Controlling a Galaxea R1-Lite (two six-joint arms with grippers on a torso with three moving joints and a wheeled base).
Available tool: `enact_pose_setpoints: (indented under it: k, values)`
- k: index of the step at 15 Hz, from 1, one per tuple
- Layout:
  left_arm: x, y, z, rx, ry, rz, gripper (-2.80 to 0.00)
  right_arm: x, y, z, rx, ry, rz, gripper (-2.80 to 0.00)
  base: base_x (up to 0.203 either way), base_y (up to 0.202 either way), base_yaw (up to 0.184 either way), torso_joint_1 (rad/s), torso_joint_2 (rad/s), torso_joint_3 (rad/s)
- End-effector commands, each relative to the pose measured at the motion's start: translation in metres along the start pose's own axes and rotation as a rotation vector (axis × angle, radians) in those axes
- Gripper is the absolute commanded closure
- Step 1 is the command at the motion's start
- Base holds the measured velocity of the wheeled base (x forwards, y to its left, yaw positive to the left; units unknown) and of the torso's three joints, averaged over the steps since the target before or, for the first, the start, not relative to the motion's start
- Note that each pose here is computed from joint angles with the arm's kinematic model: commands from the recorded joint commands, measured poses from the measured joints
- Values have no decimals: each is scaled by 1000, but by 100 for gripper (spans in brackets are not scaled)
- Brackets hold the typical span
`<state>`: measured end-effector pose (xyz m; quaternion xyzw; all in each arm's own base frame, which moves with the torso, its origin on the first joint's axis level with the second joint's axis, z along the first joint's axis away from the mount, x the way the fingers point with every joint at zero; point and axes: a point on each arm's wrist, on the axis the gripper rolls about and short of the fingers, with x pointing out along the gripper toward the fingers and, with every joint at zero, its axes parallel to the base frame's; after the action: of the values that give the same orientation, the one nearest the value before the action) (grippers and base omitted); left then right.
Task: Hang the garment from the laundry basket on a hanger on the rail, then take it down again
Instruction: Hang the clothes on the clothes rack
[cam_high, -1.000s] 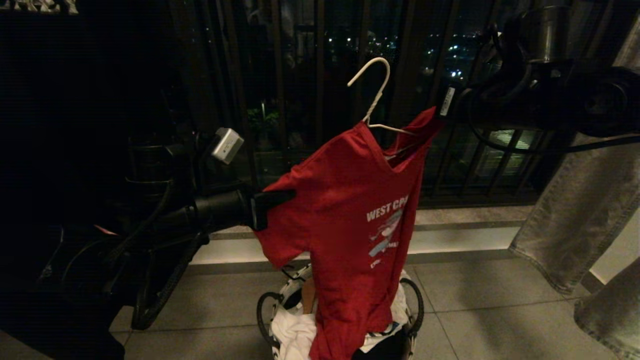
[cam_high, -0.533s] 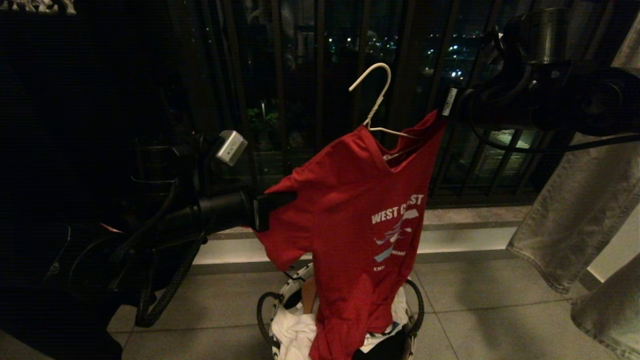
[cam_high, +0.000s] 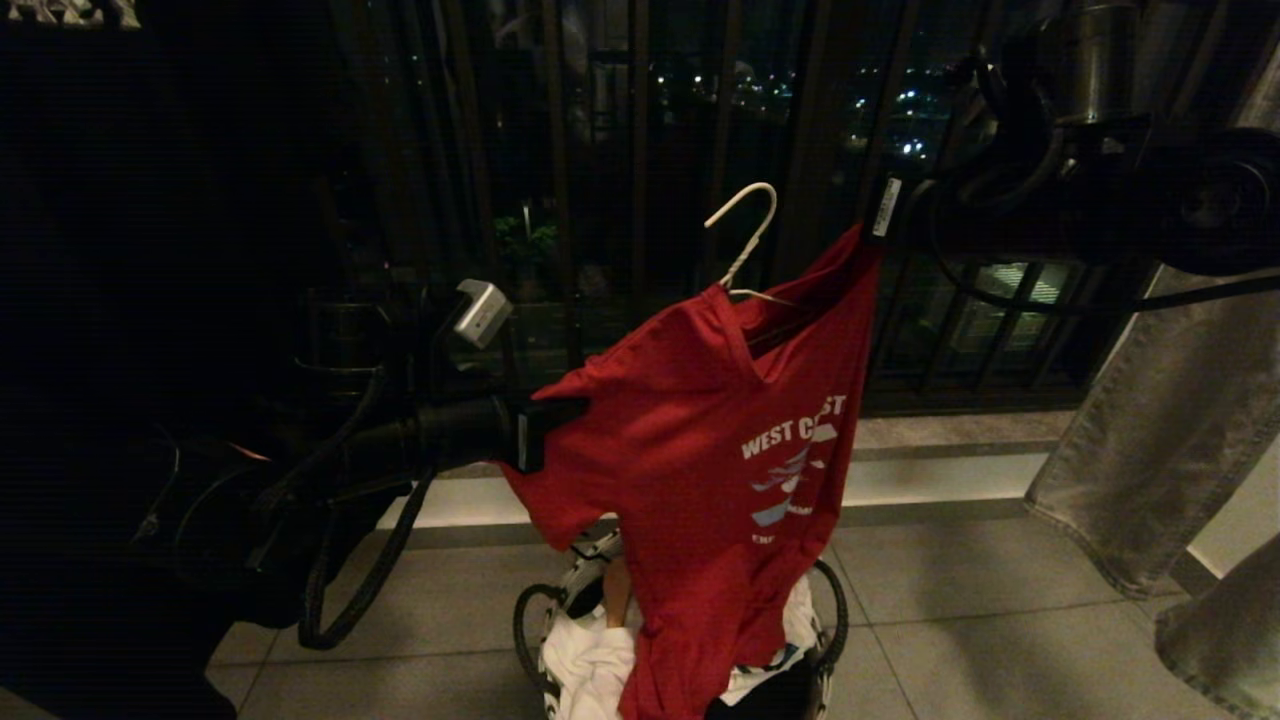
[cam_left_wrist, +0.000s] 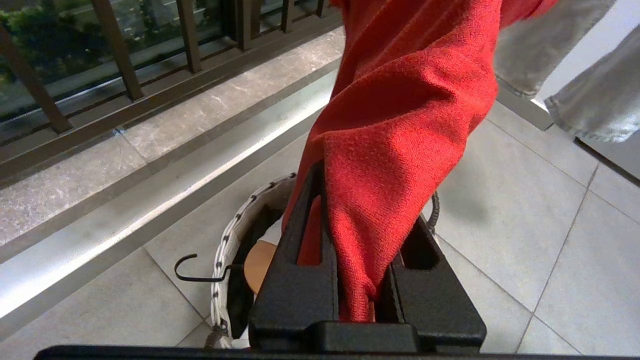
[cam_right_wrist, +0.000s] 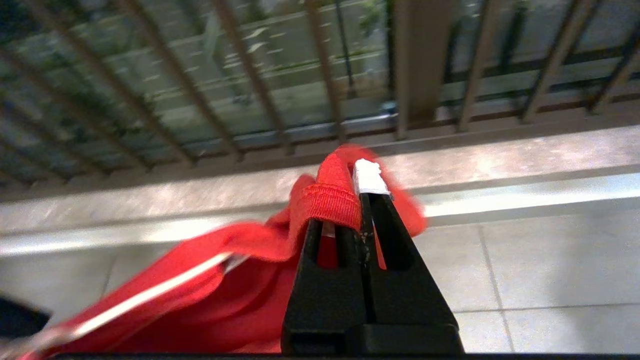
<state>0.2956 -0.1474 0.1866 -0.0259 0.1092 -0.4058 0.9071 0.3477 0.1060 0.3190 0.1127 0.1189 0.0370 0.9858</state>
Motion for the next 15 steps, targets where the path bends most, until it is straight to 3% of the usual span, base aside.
enact_pose_setpoints:
  k: [1, 4, 7, 9, 15]
  values:
    - [1, 0, -1, -5, 2, -8, 0, -7, 11, -3, 0, 5, 34, 0, 0, 0, 0, 0, 0, 0]
    - [5, 2, -7, -15, 18, -11, 0, -11, 27, -14, -8, 36, 80, 0, 0, 0, 0, 0, 0, 0]
    - [13, 5, -12, 0, -20, -16, 0, -17, 49, -30, -4, 83, 142, 0, 0, 0, 0, 0, 0, 0]
    - [16, 6, -11, -15, -61, -19, 0, -17, 51, -32, -4, 90, 148, 0, 0, 0, 0, 0, 0, 0]
    - [22, 1, -17, -46, -42, -37, 0, -18, 57, -36, -11, 106, 165, 0, 0, 0, 0, 0, 0, 0]
